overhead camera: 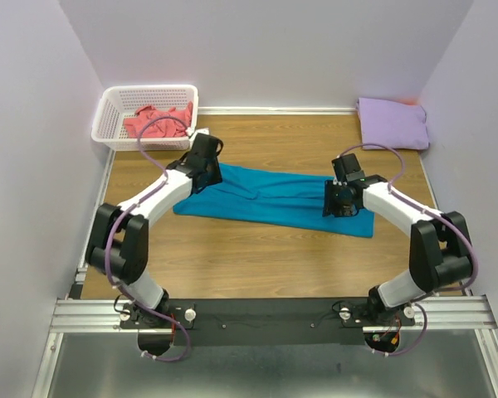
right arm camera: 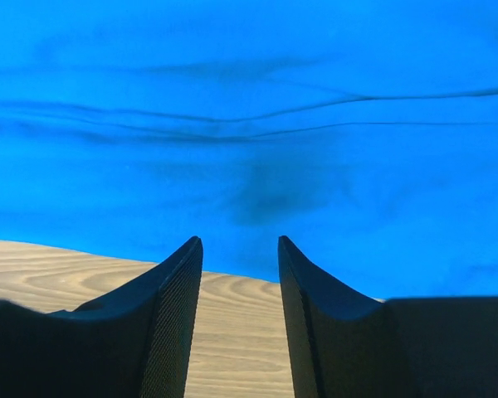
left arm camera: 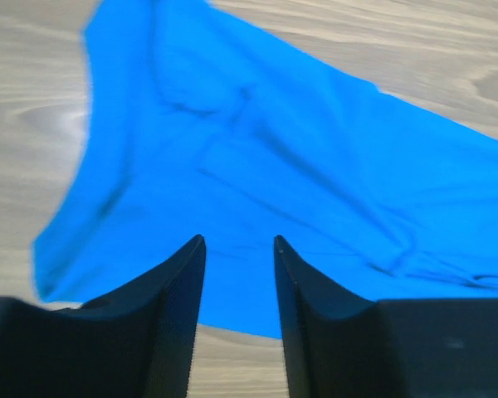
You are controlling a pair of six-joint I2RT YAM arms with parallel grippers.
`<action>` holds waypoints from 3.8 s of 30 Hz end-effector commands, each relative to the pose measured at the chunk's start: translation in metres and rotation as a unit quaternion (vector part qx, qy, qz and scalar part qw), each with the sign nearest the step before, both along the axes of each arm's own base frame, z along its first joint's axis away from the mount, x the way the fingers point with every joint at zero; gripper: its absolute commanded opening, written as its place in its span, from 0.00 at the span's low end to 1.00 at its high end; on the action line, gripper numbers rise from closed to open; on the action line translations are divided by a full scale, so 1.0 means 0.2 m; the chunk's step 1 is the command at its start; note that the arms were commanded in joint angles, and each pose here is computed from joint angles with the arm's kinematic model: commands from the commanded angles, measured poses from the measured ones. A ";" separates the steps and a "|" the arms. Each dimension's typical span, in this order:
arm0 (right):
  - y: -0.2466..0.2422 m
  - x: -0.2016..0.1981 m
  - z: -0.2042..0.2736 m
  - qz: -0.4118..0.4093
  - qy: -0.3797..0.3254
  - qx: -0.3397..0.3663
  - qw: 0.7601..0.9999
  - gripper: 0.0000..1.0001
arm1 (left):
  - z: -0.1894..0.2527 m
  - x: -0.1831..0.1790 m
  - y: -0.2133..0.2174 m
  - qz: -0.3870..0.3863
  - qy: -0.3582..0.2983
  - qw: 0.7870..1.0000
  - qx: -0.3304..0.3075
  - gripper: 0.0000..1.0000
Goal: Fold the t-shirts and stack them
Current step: Fold the tshirt
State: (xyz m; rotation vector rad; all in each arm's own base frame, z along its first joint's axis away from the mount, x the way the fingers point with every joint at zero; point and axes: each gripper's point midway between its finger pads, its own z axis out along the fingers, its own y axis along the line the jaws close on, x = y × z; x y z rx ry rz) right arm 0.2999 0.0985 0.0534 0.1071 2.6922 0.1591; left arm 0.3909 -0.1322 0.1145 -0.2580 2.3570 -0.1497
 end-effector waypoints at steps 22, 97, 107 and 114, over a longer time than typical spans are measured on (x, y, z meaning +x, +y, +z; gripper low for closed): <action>0.34 -0.74 -0.28 0.116 0.236 0.069 0.962 0.48 | -0.66 0.33 -0.34 -0.086 0.109 0.989 0.048 0.41; 0.70 -0.16 -0.06 0.300 -0.020 -0.102 0.948 0.00 | 0.20 0.18 -0.32 -0.133 -0.074 0.988 0.005 0.59; 0.71 -0.26 -0.11 0.325 0.014 -0.076 0.943 0.01 | 0.09 0.14 -0.32 -0.136 -0.054 0.989 0.006 0.59; 0.72 -0.28 -0.11 0.326 0.022 -0.068 0.943 0.20 | 0.06 0.14 -0.35 -0.144 -0.046 0.989 -0.002 0.59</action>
